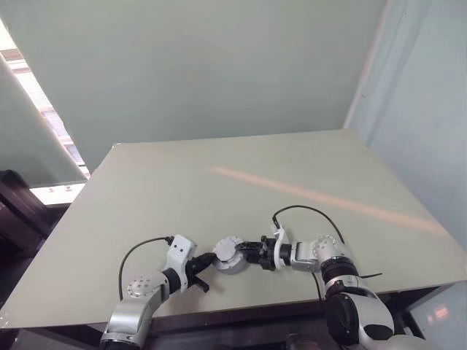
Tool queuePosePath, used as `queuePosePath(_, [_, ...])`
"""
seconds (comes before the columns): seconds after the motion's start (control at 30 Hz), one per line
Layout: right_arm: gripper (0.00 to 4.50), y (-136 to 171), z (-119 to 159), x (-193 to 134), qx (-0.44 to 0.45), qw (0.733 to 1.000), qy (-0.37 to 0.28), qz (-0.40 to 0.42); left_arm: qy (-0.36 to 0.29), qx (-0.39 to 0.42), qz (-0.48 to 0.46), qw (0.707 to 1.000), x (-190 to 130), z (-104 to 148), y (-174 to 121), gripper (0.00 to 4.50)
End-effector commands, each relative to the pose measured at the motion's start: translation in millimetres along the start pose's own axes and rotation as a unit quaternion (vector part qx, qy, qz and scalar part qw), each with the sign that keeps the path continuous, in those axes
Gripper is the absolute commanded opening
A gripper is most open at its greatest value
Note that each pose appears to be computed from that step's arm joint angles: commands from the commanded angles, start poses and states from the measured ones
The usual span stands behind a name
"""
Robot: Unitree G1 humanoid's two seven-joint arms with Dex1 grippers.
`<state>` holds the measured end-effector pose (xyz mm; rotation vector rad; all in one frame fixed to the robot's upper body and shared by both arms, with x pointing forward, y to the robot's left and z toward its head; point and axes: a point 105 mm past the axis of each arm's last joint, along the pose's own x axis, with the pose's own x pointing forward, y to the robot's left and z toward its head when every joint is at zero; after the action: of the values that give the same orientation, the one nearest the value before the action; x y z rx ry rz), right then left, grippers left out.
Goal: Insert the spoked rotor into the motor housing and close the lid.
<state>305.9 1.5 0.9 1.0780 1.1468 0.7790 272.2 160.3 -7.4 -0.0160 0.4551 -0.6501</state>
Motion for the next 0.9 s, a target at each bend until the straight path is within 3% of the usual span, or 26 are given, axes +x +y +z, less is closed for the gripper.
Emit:
queuePosePath(0.03, [2.09, 38.9, 1.2, 10.2, 0.000, 0.996, 0.001, 0.090, 0.014, -0.005, -0.036, 0.999, 9.5, -6.2, -16.8, 0.00])
queuePosePath(0.4, [2.08, 53.3, 5.4, 9.2, 0.010, 0.991, -0.015, 0.132, 0.014, -0.005, -0.039, 0.999, 11.3, -6.6, -18.4, 0.00])
queuePosePath(0.5, [1.80, 56.9, 5.4, 9.9, 0.006, 0.990, -0.017, 0.138, 0.014, -0.004, -0.040, 0.999, 12.0, -7.0, -18.7, 0.00])
queuePosePath(0.9, [1.80, 40.7, 1.2, 12.5, -0.038, 0.996, -0.008, 0.077, 0.004, -0.009, -0.025, 1.000, 11.3, -3.7, -13.2, 0.00])
